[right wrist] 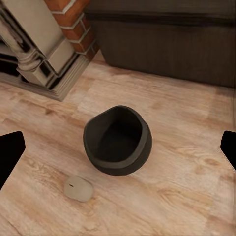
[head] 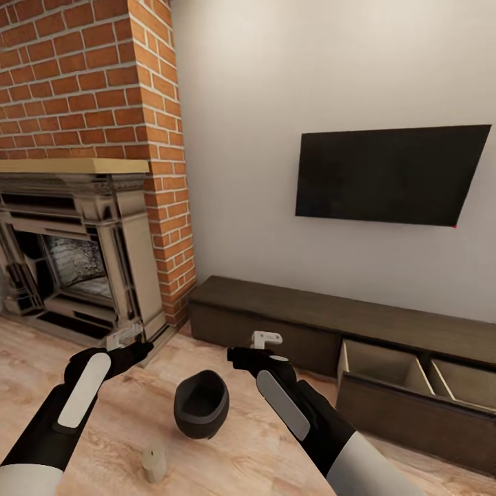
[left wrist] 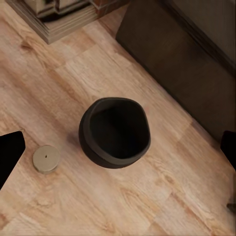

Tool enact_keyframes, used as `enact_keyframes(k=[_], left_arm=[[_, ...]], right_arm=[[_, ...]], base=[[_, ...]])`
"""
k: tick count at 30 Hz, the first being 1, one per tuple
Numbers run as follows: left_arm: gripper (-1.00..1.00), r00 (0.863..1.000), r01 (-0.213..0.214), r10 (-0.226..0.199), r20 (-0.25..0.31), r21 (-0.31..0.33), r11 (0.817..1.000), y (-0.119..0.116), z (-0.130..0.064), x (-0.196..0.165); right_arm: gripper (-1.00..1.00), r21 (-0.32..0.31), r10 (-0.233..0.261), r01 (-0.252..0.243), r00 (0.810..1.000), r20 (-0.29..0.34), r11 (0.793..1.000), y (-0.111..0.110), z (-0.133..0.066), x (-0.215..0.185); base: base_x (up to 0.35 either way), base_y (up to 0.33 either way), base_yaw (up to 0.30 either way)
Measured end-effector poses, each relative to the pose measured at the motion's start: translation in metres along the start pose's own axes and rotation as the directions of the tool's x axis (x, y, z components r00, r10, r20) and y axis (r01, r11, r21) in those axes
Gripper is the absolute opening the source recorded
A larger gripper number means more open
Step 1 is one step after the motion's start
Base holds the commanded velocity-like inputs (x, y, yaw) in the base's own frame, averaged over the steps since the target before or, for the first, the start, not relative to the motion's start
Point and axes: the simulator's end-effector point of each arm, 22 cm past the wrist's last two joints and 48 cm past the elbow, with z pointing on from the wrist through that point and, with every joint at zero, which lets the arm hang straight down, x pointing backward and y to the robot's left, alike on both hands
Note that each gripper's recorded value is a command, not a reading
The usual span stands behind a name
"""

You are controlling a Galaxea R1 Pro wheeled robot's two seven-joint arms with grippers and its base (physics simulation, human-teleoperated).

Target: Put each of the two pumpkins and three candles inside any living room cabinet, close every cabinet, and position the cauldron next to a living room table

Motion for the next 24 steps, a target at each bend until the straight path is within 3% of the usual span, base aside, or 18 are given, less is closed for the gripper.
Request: enact_keyframes(k=[14,24], left_arm=[[1.0,1.0,0.002,-0.002,-0.001,0.004,1.0,-0.0011,-0.0005,0.0001],[1.0,1.0,-0.002,0.002,-0.001,0.003,1.0,-0.0015,-0.0007,0.0005]], right_arm=[[1.0,-0.002,-0.003,0.003,1.0,0.002,1.0,0.0015,-0.0004,-0.0006],[1.0,-0.002,-0.003,0.003,1.0,0.002,1.0,0.0018,-0.0008,-0.0007]], base=[[0.076,0.287,-0.048],[0.22,0.057,0.0]])
